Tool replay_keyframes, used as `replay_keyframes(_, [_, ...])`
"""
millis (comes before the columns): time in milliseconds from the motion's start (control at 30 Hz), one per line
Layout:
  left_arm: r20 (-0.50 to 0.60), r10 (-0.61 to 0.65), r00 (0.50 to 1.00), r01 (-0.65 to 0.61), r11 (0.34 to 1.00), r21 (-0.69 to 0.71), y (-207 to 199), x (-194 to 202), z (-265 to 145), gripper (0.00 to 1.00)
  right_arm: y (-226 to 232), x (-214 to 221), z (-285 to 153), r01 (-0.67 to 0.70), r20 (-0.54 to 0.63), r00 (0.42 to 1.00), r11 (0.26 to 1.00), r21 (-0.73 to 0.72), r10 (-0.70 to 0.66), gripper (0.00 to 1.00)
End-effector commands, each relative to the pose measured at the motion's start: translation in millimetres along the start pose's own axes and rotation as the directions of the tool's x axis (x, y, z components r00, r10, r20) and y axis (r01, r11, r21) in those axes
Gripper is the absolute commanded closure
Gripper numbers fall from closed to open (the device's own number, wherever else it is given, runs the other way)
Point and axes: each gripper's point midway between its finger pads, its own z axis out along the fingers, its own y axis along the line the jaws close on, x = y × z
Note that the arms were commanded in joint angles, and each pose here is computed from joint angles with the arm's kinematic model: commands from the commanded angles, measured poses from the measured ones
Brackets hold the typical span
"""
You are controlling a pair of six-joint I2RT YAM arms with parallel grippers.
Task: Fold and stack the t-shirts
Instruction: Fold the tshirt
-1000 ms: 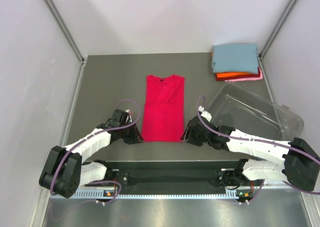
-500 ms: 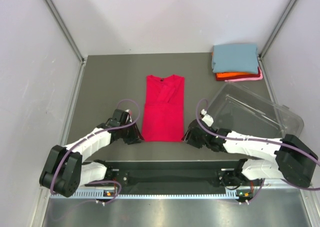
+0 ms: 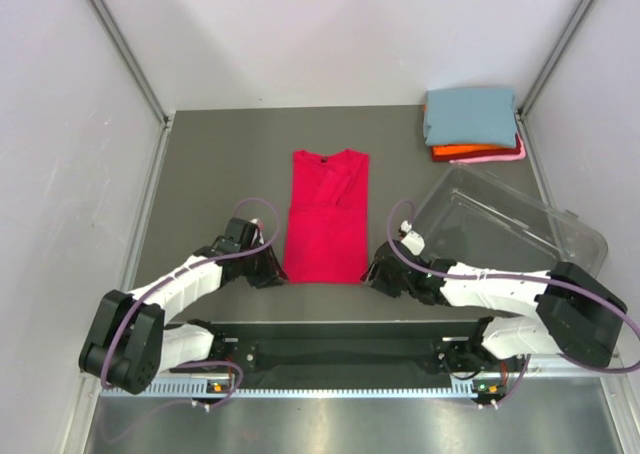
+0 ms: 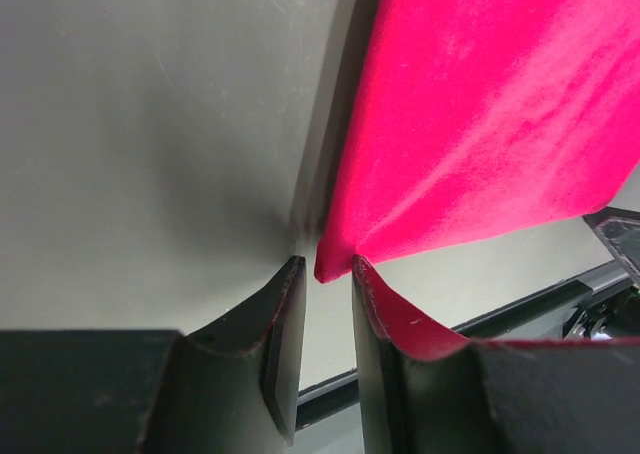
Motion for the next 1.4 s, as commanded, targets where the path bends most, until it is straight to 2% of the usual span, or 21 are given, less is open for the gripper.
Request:
replay_keyframes(0, [0.023, 0.009, 1.0, -0.009, 0.999, 0.034, -7.0, -5.2, 3.0, 0.7, 3.7, 0.2, 4.9, -0.018, 0.021, 1.0, 1.0, -0.007, 0.019, 0.6])
replay_keyframes(333, [0.026, 0.001, 1.0, -0.002, 0.999, 0.045, -8.5, -5.1, 3.5, 0.76, -10.6, 2.8, 14.0, -0.019, 0.03, 0.999, 0.999, 0.038, 0.018, 0.63])
replay_keyframes(433, [0.028, 0.001, 1.0, -0.002, 0.999, 0.049, -9.8, -5.8, 3.1, 0.77, -13.9, 3.3, 13.5, -0.018, 0.03, 0.999, 0.999, 0.048, 0.017, 0.72])
replay_keyframes(467, [0.031, 0.001, 1.0, -0.002, 0.999, 0.052, -10.6, -6.4, 2.7, 0.8, -15.2, 3.1, 12.4, -0.017, 0.031, 0.999, 0.998, 0.053, 0.015, 0.78])
replay_keyframes(533, [0.032, 0.0, 0.999, -0.001, 0.998, 0.06, -11.9, -6.6, 2.5, 0.85, -16.8, 3.5, 11.1, -0.011, 0.029, 1.0, 0.998, 0.059, 0.01, 0.85])
replay_keyframes(567, [0.033, -0.002, 0.999, 0.0, 0.998, 0.061, -11.8, -6.3, 2.4, 0.91, -18.6, 3.2, 11.0, -0.01, 0.03, 1.0, 0.998, 0.064, 0.008, 0.94])
replay_keyframes(633, [0.033, -0.007, 0.999, 0.005, 0.998, 0.065, -12.1, -5.5, 2.2, 1.0, -17.7, 3.0, 7.9, -0.001, 0.032, 0.999, 0.998, 0.059, -0.001, 1.0])
replay_keyframes(1133, [0.087, 0.003, 0.996, -0.013, 0.994, 0.105, -37.7, -6.2, -31.6, 1.0, 4.7, -23.9, -37.2, 0.165, 0.124, 0.978, 0.986, 0.023, -0.166, 1.0])
replay_keyframes(1367, [0.138, 0.038, 0.99, -0.059, 0.987, 0.15, -73.4, -27.9, -61.5, 1.0, 26.0, -51.6, -71.6, 0.247, 0.192, 0.95, 0.969, 0.016, -0.245, 1.0])
